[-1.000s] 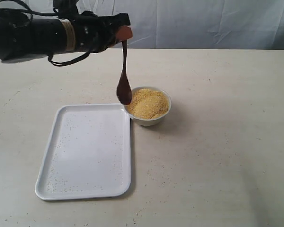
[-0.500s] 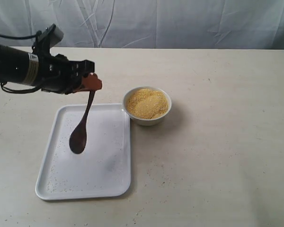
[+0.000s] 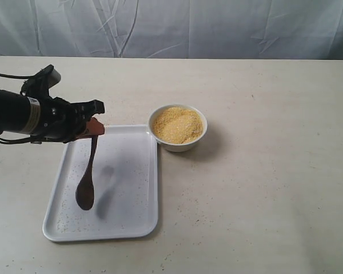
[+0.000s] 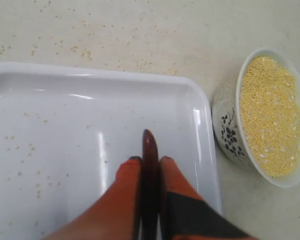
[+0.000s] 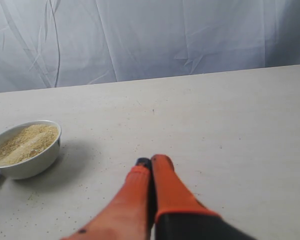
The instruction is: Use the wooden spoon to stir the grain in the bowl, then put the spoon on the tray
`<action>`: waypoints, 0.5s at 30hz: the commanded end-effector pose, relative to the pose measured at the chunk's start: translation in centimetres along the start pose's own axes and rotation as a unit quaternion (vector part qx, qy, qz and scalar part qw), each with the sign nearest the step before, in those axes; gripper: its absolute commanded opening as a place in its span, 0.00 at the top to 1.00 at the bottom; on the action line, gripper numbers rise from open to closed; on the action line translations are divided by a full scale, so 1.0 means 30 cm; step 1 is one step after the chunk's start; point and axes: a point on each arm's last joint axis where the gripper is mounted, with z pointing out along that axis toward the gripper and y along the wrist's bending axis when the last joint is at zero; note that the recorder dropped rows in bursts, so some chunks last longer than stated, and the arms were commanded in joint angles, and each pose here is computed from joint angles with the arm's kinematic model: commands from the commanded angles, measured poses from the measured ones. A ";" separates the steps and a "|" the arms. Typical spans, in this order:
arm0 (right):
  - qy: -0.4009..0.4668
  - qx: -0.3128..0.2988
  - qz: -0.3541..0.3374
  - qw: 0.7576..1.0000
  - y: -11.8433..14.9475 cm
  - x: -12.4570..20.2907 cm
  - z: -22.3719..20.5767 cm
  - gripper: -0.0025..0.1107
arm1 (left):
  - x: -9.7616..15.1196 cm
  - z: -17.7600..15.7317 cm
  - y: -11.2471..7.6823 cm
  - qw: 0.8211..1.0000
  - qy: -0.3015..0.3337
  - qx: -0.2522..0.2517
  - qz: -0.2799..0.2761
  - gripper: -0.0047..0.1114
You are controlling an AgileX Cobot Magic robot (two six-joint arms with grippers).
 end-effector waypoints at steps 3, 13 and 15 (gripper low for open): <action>-0.003 -0.001 -0.003 1.000 0.000 0.001 -0.001 0.98 | 0.000 -0.004 0.003 1.000 -0.009 -0.010 -0.008 0.83; -0.006 -0.001 -0.003 1.000 0.000 0.000 -0.001 0.98 | 0.010 -0.003 0.009 0.999 0.010 -0.016 0.028 0.50; -0.006 -0.001 -0.003 1.000 0.000 0.000 -0.001 0.98 | 0.012 -0.005 0.007 0.999 0.013 -0.013 0.032 0.50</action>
